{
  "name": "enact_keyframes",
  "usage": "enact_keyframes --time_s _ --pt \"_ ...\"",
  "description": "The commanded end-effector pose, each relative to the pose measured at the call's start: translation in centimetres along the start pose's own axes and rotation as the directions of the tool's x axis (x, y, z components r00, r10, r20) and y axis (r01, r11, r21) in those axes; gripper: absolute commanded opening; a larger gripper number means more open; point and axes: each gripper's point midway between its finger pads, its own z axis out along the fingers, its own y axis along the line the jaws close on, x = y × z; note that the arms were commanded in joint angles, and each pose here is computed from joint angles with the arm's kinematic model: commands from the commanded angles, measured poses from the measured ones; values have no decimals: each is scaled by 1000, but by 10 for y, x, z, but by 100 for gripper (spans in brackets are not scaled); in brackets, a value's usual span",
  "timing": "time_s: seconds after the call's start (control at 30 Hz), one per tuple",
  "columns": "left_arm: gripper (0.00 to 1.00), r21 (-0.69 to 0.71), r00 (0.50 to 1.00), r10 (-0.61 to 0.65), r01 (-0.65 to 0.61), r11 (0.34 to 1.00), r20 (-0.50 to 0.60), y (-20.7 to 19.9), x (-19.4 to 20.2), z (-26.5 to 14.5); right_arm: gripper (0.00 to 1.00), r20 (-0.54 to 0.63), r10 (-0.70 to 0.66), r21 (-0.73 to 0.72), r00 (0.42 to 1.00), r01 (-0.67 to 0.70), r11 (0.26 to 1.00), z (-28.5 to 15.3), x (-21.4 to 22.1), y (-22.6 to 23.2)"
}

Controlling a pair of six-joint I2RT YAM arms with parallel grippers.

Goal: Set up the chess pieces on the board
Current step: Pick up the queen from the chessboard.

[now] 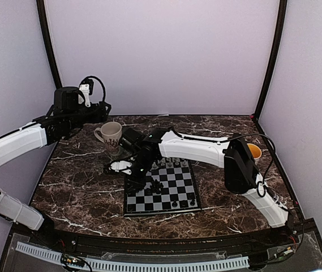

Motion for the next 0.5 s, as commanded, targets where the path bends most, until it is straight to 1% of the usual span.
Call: enact_keyframes --time_s 0.0,0.13,0.33,0.47 --pt "76 11 1000 4 -4 1000 3 -2 -4 -1 12 32 -18 8 999 18 1000 -13 -14 5" --pt "76 11 1000 5 -5 1000 -1 -2 -2 0 9 77 -36 21 996 35 999 -33 -29 9" --pt "76 18 1000 8 -7 1000 -13 -3 1 2 8 157 -62 20 986 59 998 -70 -50 23" --pt "76 26 1000 9 -8 1000 -23 -5 4 5 9 168 -71 25 983 67 997 -86 -50 31"
